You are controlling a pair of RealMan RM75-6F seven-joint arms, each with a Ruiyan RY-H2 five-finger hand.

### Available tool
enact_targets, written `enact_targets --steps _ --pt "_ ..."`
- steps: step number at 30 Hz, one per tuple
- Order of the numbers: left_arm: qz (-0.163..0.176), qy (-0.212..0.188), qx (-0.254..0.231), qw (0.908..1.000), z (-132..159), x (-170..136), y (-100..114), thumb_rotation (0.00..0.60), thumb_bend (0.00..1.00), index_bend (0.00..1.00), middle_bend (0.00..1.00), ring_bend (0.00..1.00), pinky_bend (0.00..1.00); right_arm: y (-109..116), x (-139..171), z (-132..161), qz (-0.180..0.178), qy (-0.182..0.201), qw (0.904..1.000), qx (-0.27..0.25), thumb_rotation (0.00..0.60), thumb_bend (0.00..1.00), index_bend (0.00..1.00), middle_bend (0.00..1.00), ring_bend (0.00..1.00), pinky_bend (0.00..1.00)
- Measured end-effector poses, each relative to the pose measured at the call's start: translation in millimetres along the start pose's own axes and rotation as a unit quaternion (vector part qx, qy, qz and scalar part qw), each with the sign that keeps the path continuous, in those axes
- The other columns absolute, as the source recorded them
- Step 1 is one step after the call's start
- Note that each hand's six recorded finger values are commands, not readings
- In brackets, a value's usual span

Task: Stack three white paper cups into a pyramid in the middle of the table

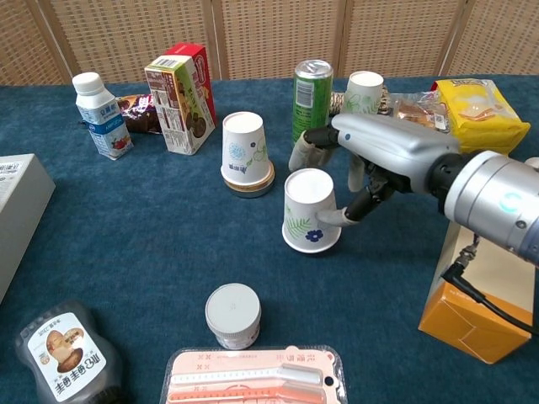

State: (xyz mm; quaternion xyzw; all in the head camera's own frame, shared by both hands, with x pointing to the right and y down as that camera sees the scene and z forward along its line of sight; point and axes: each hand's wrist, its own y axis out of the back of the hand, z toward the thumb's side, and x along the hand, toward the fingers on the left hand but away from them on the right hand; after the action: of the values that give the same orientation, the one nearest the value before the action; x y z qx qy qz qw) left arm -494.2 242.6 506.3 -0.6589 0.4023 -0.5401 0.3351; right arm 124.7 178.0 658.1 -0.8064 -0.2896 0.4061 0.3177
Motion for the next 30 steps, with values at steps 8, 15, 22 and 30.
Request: enact_targets --steps 8,15,22,30 --pt "0.000 -0.001 0.001 1.0000 1 0 -1 0.600 0.19 0.00 0.00 0.00 0.00 4 5 0 -0.001 0.002 0.9999 -0.011 0.600 0.32 0.12 0.32 0.21 0.49" --pt "0.001 0.000 0.000 1.0000 1 0 0 0.600 0.19 0.00 0.00 0.00 0.00 6 8 -1 -0.004 0.003 0.9999 -0.012 0.600 0.30 0.09 0.24 0.15 0.49" --pt "0.001 0.001 -0.002 1.0000 0 1 0 0.600 0.19 0.00 0.00 0.00 0.00 21 14 -11 -0.031 0.004 0.9994 -0.014 0.600 0.30 0.10 0.24 0.15 0.49" --pt "0.002 0.000 -0.002 1.0000 2 0 0 0.600 0.19 0.00 0.00 0.00 0.00 55 29 -37 -0.084 -0.002 0.9963 -0.017 0.600 0.29 0.12 0.24 0.15 0.49"
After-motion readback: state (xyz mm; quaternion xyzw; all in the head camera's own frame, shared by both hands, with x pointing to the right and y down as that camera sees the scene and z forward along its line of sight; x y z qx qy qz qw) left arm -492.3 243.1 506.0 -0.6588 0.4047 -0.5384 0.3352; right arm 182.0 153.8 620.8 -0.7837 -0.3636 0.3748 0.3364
